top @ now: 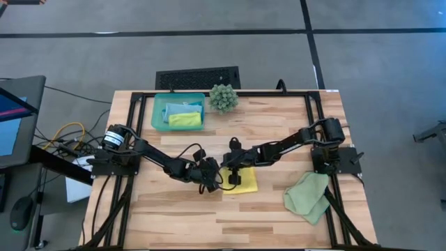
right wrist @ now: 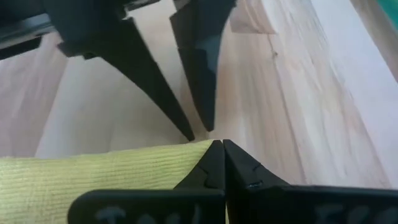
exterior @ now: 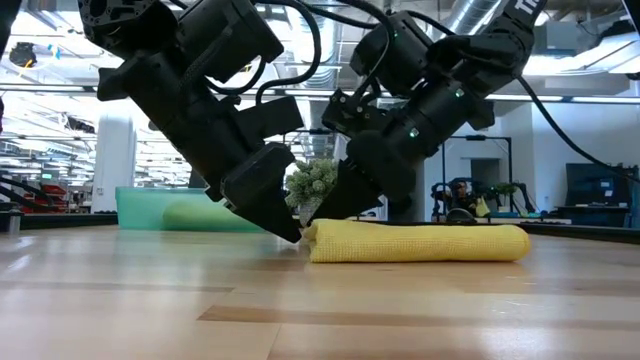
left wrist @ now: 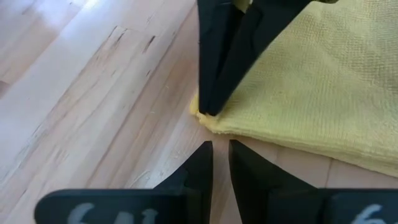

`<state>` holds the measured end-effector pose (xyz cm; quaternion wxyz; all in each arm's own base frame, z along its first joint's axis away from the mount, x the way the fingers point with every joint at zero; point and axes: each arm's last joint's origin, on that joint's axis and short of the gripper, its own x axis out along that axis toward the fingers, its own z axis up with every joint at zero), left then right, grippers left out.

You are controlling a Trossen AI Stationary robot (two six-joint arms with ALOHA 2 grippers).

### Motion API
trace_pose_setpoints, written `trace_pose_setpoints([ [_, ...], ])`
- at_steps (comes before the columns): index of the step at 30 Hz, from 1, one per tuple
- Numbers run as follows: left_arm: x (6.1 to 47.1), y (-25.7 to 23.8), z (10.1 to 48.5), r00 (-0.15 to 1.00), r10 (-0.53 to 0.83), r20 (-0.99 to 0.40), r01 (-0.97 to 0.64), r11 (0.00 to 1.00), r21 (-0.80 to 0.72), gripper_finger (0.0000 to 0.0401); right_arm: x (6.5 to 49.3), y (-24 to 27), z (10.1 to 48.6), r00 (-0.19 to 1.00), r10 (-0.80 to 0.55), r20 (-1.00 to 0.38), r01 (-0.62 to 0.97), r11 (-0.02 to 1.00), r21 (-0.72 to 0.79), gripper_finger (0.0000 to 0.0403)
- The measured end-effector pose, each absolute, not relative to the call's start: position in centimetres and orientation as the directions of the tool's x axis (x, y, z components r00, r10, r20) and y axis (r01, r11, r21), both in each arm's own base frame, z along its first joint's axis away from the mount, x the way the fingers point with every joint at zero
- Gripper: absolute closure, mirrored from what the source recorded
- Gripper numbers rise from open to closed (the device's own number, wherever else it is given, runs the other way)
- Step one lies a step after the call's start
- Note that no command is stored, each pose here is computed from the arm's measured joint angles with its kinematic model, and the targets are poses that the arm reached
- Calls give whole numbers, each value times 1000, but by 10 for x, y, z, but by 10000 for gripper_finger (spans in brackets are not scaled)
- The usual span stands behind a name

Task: Fold microfiber towels
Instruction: Fold the yellow microfiber cloth

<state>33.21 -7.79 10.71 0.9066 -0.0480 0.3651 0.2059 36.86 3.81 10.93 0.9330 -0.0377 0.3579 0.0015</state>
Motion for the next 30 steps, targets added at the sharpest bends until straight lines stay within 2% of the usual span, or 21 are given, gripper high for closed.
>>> trace_pose_setpoints([
  [6,332,-78,107,649,338,-682,-409,910,62,356,367,38,128,771,-23,-636,-22,998,-63,393],
  [12,332,-78,107,646,338,-684,-413,909,60,356,359,37,143,749,-26,-662,2,999,-37,397],
  [23,332,-78,107,650,337,-681,-413,909,57,356,366,37,112,722,-31,-691,12,999,-32,393],
  [26,332,-78,107,650,337,-681,-413,909,57,356,367,37,108,734,-30,-679,13,999,-30,381],
  [30,332,-80,107,653,333,-680,-409,911,54,356,369,35,105,741,-36,-671,21,999,-29,338],
])
